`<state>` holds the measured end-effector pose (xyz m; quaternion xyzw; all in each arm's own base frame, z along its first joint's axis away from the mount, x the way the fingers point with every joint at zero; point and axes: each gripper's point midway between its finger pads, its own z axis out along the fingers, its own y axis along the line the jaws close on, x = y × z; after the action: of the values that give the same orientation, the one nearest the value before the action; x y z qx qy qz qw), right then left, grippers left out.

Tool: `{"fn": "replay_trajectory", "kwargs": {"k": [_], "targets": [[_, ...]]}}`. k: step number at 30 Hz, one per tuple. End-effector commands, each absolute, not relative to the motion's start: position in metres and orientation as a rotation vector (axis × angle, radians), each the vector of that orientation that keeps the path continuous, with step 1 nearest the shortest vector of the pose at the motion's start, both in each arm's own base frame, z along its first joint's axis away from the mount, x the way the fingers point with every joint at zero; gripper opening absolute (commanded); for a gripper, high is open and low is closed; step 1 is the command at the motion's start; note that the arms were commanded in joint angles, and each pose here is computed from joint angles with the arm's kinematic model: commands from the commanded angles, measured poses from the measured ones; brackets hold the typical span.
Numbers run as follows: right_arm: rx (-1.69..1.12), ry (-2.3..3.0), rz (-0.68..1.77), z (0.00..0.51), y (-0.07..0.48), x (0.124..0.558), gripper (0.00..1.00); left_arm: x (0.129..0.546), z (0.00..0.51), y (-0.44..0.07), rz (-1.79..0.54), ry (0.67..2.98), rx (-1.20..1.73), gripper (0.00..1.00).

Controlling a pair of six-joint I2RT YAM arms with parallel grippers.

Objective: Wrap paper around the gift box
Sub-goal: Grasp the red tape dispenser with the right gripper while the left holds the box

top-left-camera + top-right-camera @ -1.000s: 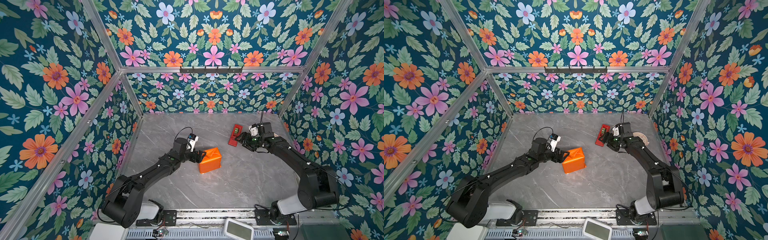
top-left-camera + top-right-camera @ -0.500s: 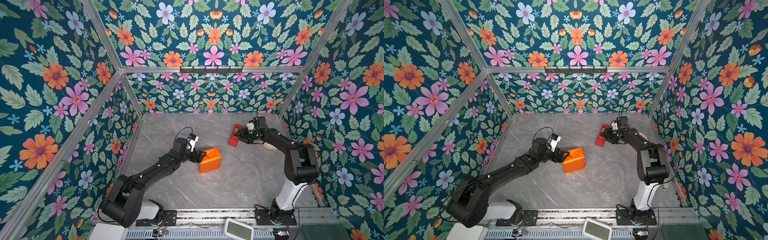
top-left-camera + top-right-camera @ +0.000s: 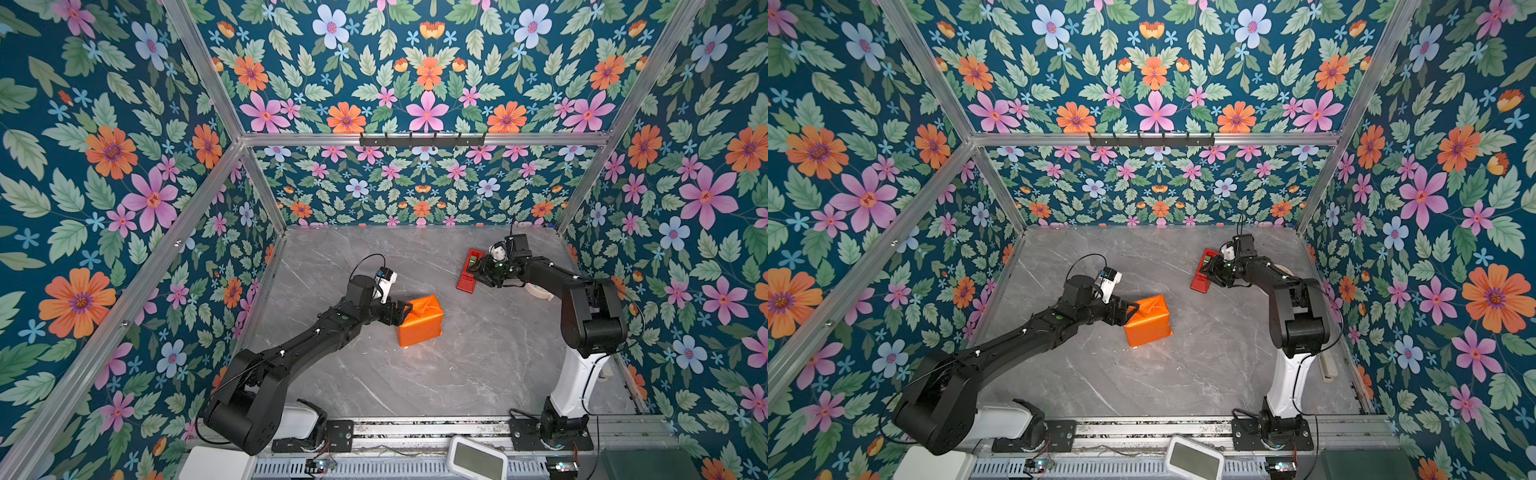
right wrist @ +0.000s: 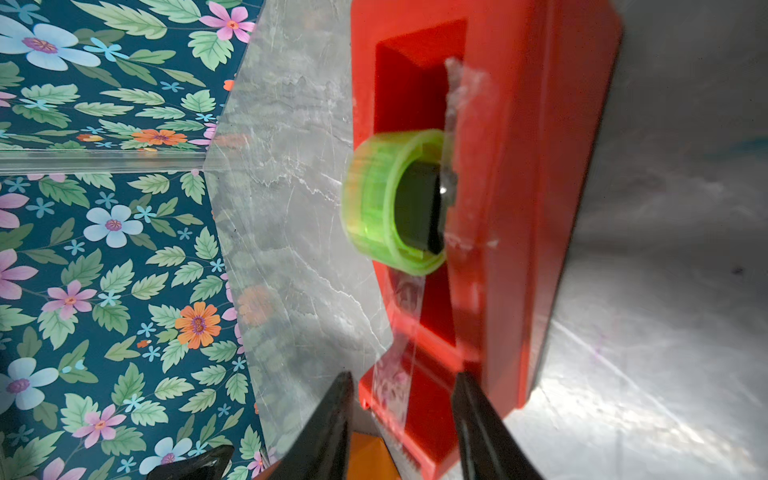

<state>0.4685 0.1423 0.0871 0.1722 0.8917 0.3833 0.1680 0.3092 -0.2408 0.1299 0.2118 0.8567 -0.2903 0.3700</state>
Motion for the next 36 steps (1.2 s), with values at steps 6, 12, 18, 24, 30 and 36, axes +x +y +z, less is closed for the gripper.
{"fn": "replay_trajectory", "kwargs": {"k": [6, 12, 18, 24, 30, 36], "targets": [[0.514, 2.527, 1.132, 0.08, 0.146, 0.474, 0.33, 0.292, 0.103, -0.228, -0.686, 2.323, 0.584, 0.86], [0.526, 2.529, 1.133, 0.076, 0.146, 0.473, 0.23, 0.293, 0.103, -0.228, -0.684, 2.319, 0.583, 0.86], [0.535, 2.521, 1.14, 0.076, 0.146, 0.474, 0.19, 0.292, 0.102, -0.228, -0.683, 2.322, 0.583, 0.86], [0.545, 2.513, 1.158, 0.076, 0.148, 0.476, 0.12, 0.292, 0.102, -0.228, -0.683, 2.321, 0.583, 0.86], [0.559, 2.478, 1.2, 0.08, 0.151, 0.478, 0.0, 0.291, 0.101, -0.228, -0.683, 2.323, 0.586, 0.86], [0.574, 2.441, 1.25, 0.087, 0.154, 0.482, 0.0, 0.291, 0.102, -0.228, -0.684, 2.319, 0.587, 0.86]]}}
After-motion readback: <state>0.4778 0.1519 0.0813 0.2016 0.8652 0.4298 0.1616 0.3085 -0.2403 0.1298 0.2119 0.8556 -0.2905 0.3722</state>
